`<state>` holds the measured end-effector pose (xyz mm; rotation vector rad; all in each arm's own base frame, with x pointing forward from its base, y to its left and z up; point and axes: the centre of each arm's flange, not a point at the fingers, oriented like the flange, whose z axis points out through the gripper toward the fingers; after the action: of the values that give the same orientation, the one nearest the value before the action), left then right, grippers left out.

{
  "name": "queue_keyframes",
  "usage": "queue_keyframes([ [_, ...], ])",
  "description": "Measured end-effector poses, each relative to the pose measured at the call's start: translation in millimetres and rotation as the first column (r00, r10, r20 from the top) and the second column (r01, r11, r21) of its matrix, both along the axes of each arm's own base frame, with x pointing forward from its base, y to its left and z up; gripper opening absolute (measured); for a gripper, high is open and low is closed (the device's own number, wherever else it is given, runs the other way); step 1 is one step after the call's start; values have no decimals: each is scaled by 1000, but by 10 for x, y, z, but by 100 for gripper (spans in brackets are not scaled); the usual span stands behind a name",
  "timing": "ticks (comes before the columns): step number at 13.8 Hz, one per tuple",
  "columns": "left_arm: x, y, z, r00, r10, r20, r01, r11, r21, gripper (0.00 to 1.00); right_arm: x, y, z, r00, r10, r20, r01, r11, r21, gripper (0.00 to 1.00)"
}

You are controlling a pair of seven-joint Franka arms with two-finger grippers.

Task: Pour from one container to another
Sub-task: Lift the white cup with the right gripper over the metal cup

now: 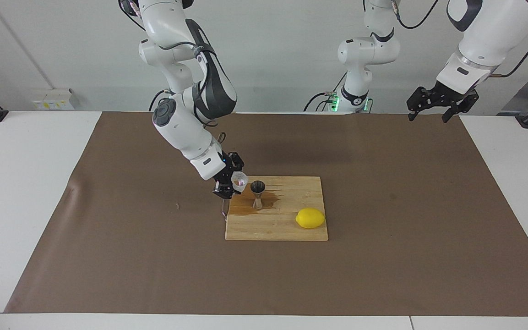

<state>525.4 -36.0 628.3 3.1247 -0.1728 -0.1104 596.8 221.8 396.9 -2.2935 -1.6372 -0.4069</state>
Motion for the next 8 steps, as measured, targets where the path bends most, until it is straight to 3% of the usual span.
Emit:
queue_keyframes([
  [2,0,0,0,1000,0,0,0,1000,0,100,-34,69,49,1000,14,16,-13,998,-57,46],
  [8,0,0,0,1000,0,0,0,1000,0,100,-88,351,123,991,55,122,-29,978,-205,46],
])
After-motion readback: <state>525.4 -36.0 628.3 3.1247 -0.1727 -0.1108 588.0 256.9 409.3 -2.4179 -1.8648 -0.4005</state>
